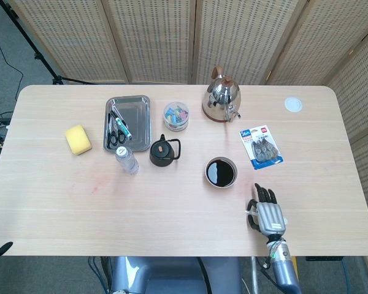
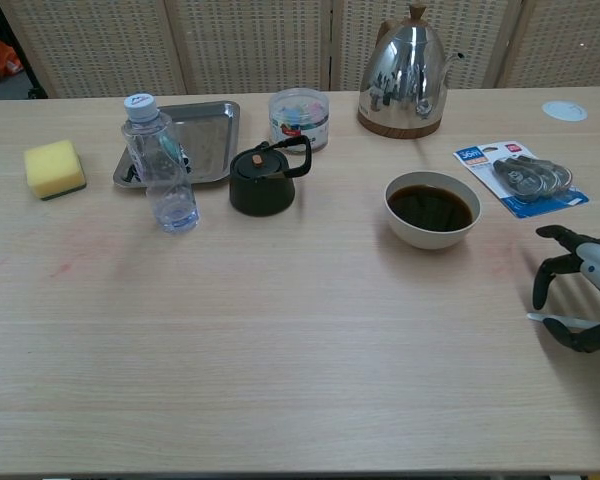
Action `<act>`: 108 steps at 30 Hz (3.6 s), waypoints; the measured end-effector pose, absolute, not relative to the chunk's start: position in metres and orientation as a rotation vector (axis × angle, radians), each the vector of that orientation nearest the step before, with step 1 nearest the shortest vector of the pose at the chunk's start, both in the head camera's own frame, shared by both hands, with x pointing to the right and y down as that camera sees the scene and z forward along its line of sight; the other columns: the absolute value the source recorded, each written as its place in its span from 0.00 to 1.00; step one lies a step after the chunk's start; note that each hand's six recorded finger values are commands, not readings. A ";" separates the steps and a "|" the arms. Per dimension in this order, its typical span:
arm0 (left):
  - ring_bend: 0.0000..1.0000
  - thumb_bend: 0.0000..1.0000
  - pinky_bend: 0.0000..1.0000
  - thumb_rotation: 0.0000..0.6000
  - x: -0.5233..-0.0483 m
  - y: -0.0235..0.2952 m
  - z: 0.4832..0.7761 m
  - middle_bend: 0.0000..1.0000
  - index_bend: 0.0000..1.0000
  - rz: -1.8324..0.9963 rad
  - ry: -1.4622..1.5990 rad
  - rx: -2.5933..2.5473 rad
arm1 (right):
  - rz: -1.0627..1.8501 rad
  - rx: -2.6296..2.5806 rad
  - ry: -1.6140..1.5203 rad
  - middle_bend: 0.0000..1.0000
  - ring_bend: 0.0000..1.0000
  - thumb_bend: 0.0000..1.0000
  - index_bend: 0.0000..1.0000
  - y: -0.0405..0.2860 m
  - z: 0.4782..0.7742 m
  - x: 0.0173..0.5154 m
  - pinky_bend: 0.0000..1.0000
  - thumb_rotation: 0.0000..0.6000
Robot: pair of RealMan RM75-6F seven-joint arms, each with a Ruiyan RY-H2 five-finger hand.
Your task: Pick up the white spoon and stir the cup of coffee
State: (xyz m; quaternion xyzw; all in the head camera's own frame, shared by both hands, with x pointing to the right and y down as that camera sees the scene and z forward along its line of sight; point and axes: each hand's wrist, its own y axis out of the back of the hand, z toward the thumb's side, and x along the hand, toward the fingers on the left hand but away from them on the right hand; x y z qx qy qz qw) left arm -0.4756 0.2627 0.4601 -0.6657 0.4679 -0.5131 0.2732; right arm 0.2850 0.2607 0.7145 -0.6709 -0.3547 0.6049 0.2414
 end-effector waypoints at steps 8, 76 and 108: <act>0.00 0.00 0.00 1.00 -0.475 0.263 0.461 0.00 0.00 -1.383 1.256 -1.790 | 1.646 -1.811 -0.962 0.00 0.00 0.44 0.48 0.261 0.719 0.285 0.00 1.00; 0.00 0.00 0.00 1.00 -0.473 0.264 0.460 0.00 0.00 -1.375 1.256 -1.798 | 1.056 -2.311 -1.464 0.00 0.00 0.48 0.57 0.151 0.586 0.242 0.00 1.00; 0.00 0.00 0.00 1.00 -0.477 0.261 0.460 0.00 0.00 -1.373 1.269 -1.806 | 1.119 -2.483 -1.480 0.00 0.00 0.52 0.59 0.099 0.653 0.178 0.00 1.00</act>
